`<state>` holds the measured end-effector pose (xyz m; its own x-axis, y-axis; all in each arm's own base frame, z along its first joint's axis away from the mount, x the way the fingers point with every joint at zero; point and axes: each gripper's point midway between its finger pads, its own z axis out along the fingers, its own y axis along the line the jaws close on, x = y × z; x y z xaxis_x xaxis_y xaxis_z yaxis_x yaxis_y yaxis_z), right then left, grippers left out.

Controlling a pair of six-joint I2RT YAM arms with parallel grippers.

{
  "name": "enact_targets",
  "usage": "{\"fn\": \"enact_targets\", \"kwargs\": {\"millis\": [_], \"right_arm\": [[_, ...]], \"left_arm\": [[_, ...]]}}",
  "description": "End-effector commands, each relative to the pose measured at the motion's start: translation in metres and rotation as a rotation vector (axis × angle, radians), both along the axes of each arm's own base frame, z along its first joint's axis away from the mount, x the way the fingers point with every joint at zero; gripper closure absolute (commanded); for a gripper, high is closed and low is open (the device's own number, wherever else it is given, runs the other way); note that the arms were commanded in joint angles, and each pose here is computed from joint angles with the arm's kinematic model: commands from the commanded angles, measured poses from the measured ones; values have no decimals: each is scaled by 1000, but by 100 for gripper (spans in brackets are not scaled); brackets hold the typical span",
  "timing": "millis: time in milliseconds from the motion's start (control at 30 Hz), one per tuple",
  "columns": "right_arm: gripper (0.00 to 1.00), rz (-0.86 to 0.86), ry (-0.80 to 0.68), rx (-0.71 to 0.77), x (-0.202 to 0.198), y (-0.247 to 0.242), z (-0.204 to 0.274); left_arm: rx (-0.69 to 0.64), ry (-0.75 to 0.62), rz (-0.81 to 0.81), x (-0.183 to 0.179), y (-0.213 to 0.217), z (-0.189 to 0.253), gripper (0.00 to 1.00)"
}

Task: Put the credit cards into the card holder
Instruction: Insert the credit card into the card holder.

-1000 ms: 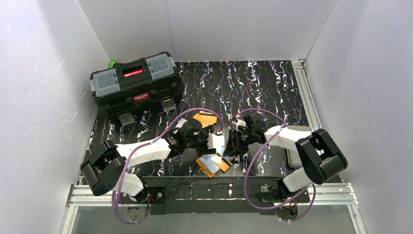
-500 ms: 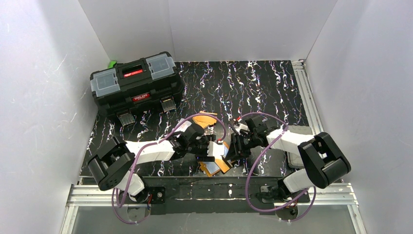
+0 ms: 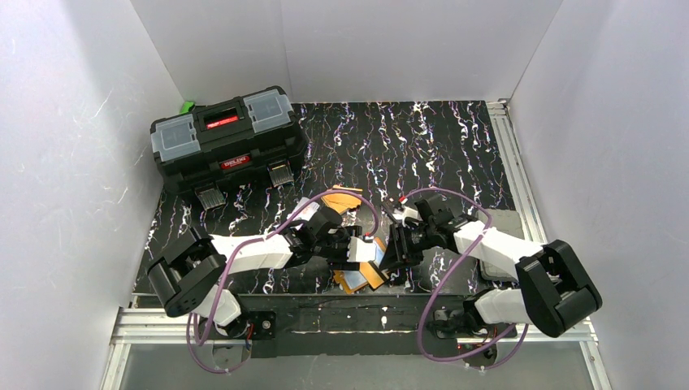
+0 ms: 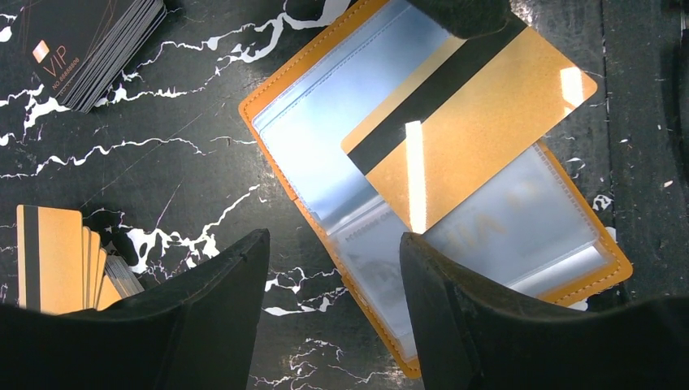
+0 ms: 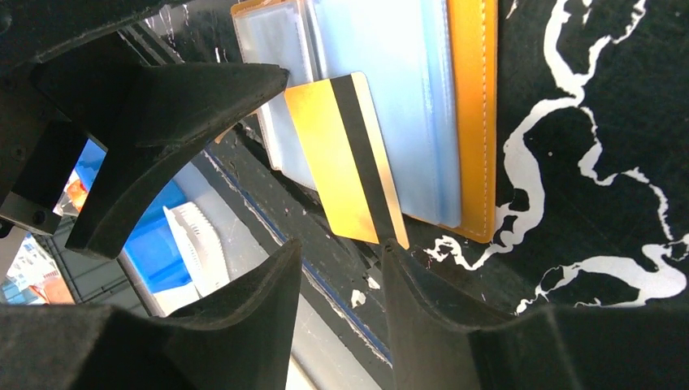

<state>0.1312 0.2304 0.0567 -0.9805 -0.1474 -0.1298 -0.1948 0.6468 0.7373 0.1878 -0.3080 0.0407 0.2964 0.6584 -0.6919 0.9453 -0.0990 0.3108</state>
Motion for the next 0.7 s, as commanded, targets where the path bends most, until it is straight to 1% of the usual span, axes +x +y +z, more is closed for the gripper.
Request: {"fn": "enact_targets", "kwargs": {"millis": [0, 67, 200, 433, 533, 667], "right_arm": [[51, -1, 39, -7, -9, -4, -3], [51, -8, 70, -9, -13, -5, -9], [50, -17, 74, -9, -15, -5, -16], [50, 3, 85, 46, -11, 4, -19], [51, 10, 77, 89, -11, 9, -15], [55, 19, 93, 109, -13, 11, -16]], "left_arm": [[-25, -1, -21, -6, -2, 10, 42], [-24, -7, -11, -5, -1, 12, 42], [-19, -16, -3, -5, 3, 15, 42], [-20, -10, 13, -3, 2, 20, 42], [-30, -1, 12, -4, 0, 21, 42], [-47, 14, 13, -4, -6, 25, 42]]}}
